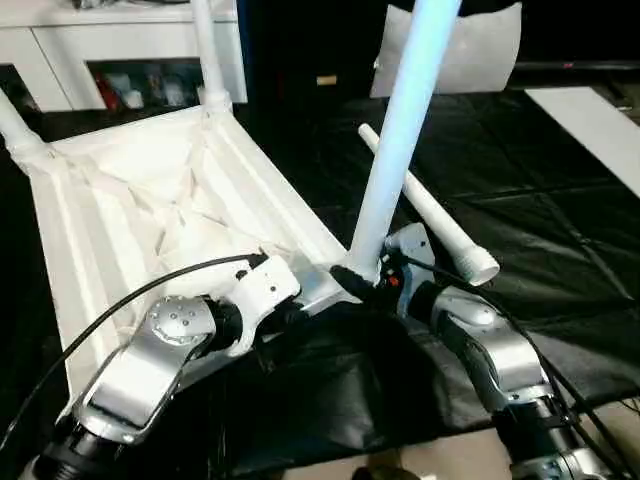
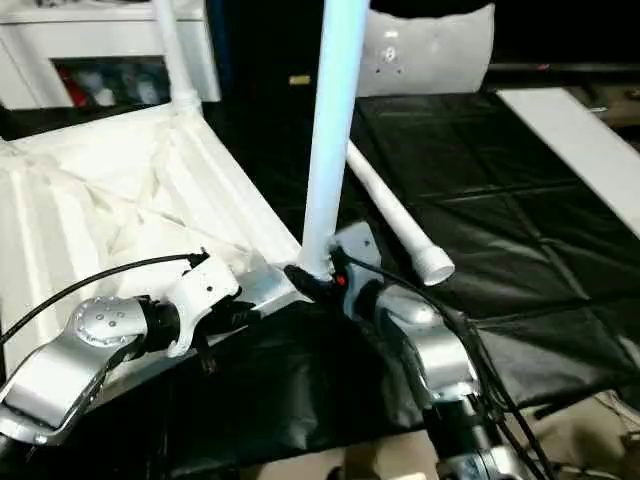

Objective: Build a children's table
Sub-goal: Insert table leg to table base, then rotate leg to tighten

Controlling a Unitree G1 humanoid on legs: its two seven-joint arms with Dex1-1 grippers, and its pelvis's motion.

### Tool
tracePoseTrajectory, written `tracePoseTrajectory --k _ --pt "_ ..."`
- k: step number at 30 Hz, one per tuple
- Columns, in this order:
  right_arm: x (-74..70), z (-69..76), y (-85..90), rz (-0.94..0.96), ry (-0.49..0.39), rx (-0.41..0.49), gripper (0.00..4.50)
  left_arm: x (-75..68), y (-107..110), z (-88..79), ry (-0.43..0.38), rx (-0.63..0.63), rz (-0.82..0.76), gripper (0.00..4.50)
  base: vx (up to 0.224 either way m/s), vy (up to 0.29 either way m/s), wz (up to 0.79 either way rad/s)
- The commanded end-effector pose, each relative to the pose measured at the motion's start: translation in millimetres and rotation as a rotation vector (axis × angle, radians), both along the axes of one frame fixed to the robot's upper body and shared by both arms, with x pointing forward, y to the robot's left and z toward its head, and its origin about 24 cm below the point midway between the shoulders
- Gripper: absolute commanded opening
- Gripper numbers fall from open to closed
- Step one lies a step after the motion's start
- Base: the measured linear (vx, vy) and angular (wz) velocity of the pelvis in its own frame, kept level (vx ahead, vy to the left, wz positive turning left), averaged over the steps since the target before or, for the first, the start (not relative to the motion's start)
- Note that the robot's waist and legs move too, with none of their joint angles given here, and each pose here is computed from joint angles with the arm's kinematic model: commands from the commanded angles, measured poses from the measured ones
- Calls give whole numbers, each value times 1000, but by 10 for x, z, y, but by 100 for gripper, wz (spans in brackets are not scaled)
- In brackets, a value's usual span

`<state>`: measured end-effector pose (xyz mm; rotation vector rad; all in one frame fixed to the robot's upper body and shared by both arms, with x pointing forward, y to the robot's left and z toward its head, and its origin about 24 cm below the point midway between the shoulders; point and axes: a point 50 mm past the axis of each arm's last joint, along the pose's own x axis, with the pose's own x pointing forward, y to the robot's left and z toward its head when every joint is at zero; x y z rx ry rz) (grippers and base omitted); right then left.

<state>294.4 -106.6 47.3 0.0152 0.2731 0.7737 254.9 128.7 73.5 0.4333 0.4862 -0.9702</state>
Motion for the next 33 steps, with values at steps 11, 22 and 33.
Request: tracePoseTrajectory --k 11,22,33 --pt "-243 -63 -463 34 11 -32 444 109 131 38 -44 59 -148 0 0 0 0" --pt "-317 180 -615 232 -47 7 444 110 205 -18 -5 124 -379 0 0 0 0" --pt "-282 168 -468 526 -83 -133 444 122 211 -37 51 111 -574 0 0 0 0"
